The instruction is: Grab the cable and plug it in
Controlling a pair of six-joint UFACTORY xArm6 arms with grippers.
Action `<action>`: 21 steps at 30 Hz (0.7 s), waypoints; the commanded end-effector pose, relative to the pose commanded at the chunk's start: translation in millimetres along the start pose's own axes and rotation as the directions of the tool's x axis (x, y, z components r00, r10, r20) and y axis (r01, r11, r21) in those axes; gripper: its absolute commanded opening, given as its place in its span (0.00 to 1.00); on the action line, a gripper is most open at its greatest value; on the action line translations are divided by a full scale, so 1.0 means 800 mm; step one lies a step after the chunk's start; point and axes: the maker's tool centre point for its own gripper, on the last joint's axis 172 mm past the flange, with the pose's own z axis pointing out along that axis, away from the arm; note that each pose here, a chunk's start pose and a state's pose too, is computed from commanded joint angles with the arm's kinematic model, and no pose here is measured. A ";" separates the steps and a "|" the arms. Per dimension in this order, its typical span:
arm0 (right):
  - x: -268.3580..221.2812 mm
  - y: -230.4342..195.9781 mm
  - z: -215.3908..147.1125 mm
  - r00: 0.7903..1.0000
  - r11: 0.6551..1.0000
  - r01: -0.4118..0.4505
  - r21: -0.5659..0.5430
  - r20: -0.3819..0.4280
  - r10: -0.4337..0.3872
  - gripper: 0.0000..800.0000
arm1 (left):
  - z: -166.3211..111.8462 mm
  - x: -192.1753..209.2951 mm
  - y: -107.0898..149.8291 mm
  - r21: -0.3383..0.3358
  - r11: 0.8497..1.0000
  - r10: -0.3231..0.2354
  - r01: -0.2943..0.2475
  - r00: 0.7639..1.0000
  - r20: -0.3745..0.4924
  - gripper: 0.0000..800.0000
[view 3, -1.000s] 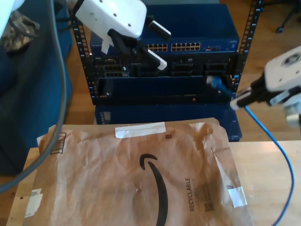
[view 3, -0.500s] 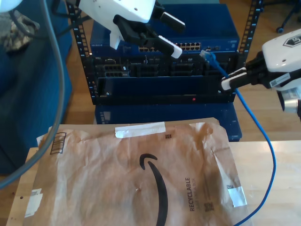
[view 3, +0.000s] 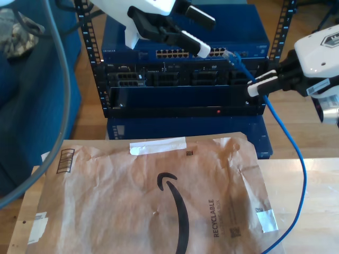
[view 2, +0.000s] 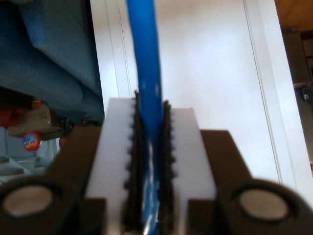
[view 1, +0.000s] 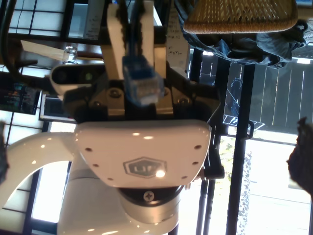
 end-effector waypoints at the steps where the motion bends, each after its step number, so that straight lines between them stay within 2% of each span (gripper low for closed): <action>1: -0.003 0.000 -0.002 1.000 1.000 0.004 0.003 0.004 -0.004 0.01 | 0.000 0.001 0.000 0.000 1.000 0.000 0.000 1.000 -0.001 0.98; 8: -0.017 0.000 -0.005 1.000 1.000 0.030 0.009 0.003 -0.030 0.01 | 0.000 0.001 0.000 0.001 1.000 0.000 0.000 1.000 -0.002 0.98; 13: -0.044 -0.007 -0.007 0.996 0.999 0.037 0.006 0.078 -0.037 0.01 | 0.000 0.000 -0.001 0.003 1.000 0.000 0.000 1.000 0.000 0.98; 21: -0.046 -0.016 -0.007 0.997 0.999 0.034 0.000 0.076 -0.034 0.01 | 0.002 0.000 -0.013 0.033 0.999 0.004 -0.004 1.000 -0.005 0.98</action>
